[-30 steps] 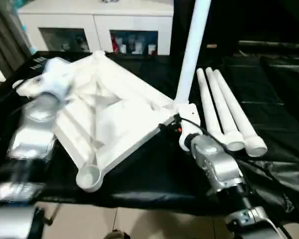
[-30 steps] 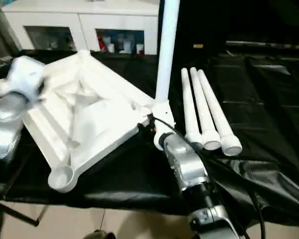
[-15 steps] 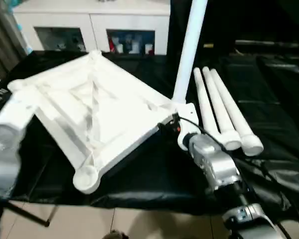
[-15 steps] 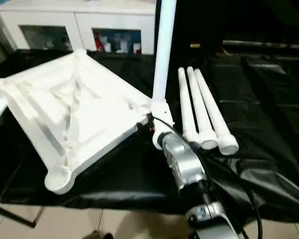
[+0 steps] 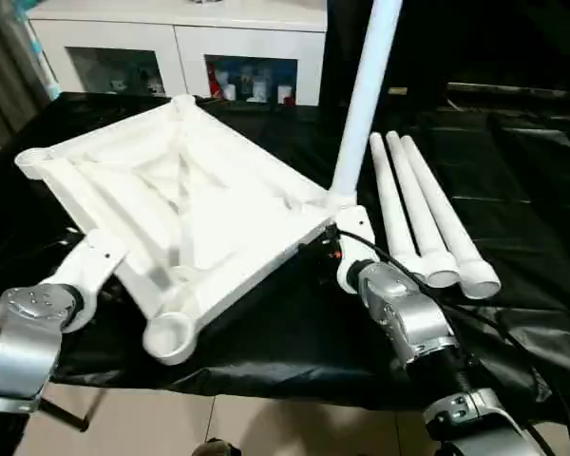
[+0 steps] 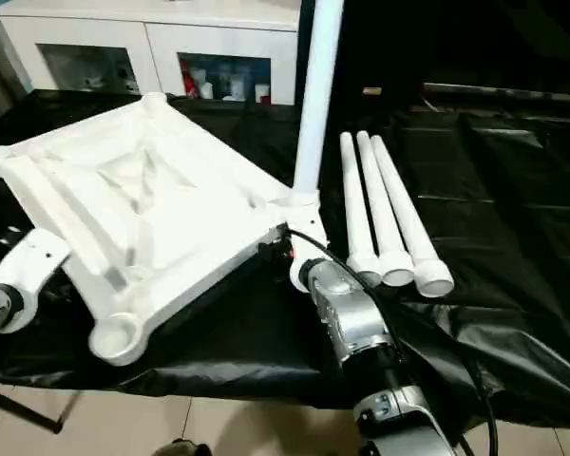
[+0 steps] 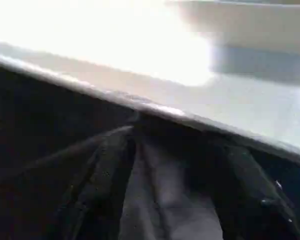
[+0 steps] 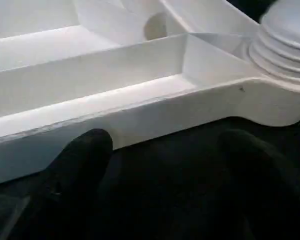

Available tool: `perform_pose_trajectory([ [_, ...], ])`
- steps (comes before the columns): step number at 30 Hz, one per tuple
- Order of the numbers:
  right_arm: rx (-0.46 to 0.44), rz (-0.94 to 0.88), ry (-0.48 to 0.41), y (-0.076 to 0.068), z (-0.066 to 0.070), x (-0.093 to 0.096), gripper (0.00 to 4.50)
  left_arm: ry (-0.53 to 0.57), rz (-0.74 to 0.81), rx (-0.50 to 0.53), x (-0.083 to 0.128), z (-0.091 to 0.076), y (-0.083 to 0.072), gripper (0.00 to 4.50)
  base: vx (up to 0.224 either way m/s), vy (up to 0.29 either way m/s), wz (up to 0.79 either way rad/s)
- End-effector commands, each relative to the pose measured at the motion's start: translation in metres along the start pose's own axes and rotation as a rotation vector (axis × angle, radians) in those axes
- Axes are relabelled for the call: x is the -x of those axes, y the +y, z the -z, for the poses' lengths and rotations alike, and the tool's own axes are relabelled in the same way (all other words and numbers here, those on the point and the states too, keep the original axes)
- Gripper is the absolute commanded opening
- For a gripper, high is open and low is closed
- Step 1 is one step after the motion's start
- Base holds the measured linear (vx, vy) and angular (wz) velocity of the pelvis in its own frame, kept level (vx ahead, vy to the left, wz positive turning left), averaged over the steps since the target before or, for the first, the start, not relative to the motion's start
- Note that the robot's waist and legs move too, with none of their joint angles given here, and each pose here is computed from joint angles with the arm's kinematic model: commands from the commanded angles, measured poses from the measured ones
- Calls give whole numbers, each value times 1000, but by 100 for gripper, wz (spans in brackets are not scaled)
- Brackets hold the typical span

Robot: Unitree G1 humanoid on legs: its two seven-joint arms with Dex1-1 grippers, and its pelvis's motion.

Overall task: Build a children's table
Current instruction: Rotate table base

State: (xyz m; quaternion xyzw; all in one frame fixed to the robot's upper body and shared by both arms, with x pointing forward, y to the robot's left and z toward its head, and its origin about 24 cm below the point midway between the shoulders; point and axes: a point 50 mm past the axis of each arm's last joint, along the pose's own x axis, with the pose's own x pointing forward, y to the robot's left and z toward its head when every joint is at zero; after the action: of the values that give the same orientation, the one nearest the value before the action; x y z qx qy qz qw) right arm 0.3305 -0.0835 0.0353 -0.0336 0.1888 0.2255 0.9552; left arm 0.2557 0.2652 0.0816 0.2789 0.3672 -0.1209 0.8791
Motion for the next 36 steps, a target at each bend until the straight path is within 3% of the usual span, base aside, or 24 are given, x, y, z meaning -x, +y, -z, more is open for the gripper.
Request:
perform_pose_trajectory([
  [1,13,-29,-4,2,-5,-2,388,-5,139,-49,7,-5,-12,253,0,0,0],
  [8,13,-45,-5,4,-4,-2,388,-11,313,-116,17,-6,-30,253,0,0,0],
  [13,25,-90,-16,9,-6,-3,388,-135,482,-160,26,-26,-50,253,0,0,0],
  [20,47,-128,-44,10,-15,-1,388,-168,469,-161,8,-34,-58,253,0,0,0],
  [24,49,-139,-72,7,-21,6,388,-224,430,-132,-10,-49,-62,253,0,0,0],
  [31,36,-62,-142,-12,-41,32,388,-276,387,-104,-37,-68,-71,253,0,0,0],
  [36,-1,59,-121,-33,-59,51,388,-367,362,-74,-44,-85,-75,253,0,0,0],
])
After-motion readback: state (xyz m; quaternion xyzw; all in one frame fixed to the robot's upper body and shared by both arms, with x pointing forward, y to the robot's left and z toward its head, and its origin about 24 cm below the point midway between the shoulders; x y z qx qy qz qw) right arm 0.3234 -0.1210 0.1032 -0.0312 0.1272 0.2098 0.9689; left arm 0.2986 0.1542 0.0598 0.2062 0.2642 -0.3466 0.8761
